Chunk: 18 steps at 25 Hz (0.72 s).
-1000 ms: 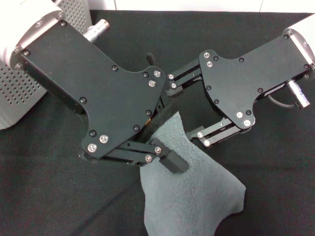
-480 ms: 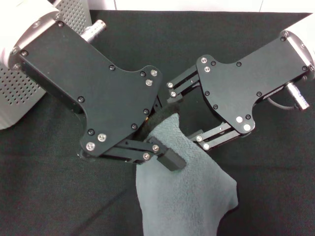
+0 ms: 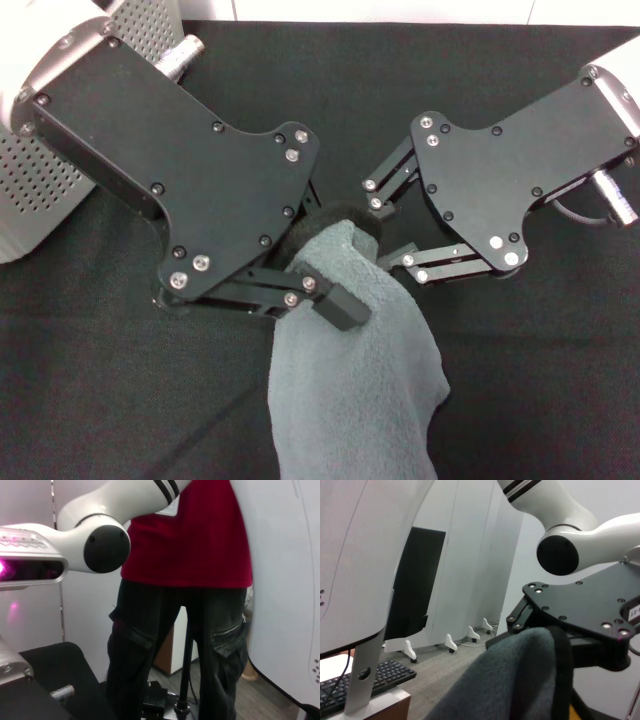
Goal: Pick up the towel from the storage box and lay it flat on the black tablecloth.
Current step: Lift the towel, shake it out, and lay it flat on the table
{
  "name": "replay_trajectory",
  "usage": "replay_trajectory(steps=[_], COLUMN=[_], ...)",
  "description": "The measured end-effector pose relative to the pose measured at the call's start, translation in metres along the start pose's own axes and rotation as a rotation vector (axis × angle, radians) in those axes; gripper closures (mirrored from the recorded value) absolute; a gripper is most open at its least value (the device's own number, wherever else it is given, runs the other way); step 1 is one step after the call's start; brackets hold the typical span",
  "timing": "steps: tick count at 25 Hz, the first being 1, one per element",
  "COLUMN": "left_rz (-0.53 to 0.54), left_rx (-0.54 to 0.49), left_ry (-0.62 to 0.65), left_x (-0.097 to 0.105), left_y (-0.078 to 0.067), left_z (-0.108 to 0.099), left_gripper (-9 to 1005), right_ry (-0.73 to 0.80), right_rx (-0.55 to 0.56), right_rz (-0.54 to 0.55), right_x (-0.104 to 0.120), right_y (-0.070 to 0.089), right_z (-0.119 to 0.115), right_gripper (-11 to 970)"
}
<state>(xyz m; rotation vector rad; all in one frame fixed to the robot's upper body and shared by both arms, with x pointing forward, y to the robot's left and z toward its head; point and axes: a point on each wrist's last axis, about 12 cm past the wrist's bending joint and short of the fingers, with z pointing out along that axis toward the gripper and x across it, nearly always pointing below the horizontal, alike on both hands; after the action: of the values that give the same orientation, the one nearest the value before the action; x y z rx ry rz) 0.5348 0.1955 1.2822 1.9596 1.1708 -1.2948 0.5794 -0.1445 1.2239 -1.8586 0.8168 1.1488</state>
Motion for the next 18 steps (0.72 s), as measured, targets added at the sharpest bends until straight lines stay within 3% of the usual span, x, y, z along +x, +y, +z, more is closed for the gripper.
replay_trajectory(steps=[8, 13, 18], left_rz=[-0.006, -0.006, -0.009], left_rx=[-0.015, -0.028, -0.031], left_ry=[-0.006, -0.012, -0.015], left_x=[0.0021, 0.0025, 0.0034], left_y=[-0.0013, -0.0018, -0.0022], left_z=[-0.0030, -0.0054, -0.0055], left_gripper=[979, 979, 978], right_ry=[0.005, -0.002, -0.010], right_rx=[0.016, 0.006, -0.005], right_rz=[-0.009, -0.006, -0.005], right_x=[0.0010, 0.0009, 0.0001], right_y=[0.0050, 0.0073, 0.0089], right_z=[-0.0046, -0.0050, -0.0051], right_gripper=[735, 856, 852])
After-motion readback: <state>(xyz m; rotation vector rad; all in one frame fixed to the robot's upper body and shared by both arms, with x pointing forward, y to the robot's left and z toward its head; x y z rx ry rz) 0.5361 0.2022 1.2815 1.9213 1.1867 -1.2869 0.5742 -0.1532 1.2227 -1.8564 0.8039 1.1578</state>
